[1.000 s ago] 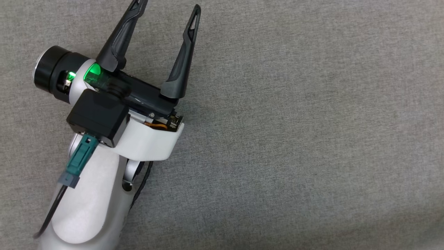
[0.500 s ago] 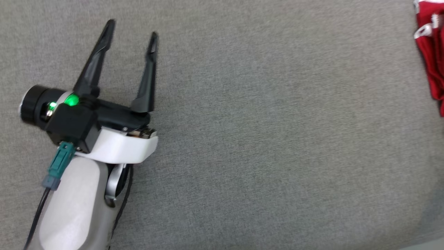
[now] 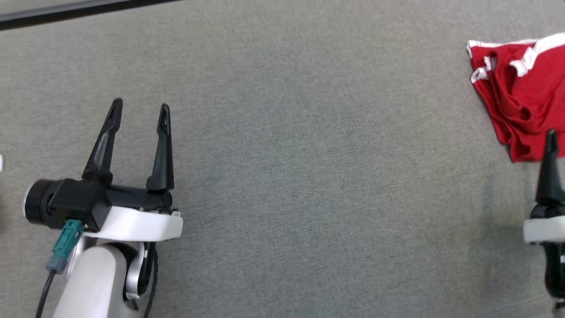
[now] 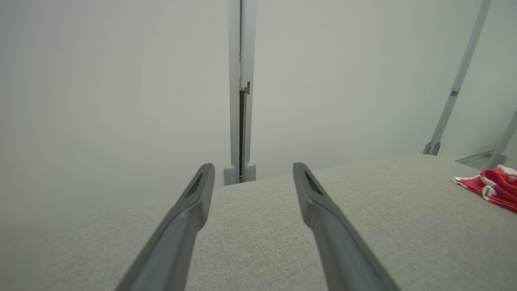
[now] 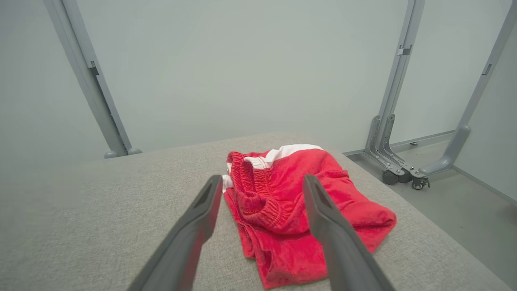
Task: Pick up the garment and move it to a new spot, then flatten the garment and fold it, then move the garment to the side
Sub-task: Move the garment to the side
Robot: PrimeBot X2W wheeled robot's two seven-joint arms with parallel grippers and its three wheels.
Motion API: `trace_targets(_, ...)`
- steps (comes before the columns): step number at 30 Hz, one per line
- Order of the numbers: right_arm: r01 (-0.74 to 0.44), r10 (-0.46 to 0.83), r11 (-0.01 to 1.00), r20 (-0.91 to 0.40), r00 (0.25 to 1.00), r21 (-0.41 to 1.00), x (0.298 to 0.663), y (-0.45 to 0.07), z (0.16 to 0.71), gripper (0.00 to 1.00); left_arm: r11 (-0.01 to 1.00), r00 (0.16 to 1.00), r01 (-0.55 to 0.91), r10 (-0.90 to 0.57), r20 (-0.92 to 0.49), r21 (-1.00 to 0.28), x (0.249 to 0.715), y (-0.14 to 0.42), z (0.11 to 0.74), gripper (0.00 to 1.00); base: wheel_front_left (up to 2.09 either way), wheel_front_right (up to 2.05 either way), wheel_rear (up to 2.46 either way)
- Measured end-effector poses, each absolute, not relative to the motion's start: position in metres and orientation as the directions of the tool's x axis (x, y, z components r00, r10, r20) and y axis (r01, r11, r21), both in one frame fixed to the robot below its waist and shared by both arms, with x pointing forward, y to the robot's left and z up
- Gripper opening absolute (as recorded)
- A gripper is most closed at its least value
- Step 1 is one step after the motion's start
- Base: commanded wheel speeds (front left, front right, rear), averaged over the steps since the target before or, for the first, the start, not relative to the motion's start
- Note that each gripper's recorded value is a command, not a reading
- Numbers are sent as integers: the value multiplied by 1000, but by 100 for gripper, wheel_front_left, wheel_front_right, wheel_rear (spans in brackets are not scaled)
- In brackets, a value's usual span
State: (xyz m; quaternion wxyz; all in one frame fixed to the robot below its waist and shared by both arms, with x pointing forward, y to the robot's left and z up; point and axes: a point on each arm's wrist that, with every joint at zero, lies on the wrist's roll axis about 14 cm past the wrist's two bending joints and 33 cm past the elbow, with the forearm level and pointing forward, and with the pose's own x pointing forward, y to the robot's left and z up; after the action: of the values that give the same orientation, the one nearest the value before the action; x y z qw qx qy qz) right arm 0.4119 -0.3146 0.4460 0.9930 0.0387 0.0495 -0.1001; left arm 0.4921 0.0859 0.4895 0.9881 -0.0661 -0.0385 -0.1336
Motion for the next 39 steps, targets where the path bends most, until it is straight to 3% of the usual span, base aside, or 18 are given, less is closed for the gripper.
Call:
trace_targets(19,-81,87,993,-57,995,89,403,-206,492,100,996,1000,-9,9,-6,-91,411,179,484,100,0,0,0)
trace_targets(39,-109,112,991,-35,993,79,348,-191,519,100,996,999,-27,24,-39,-90,357,189,481,100,0,0,0)
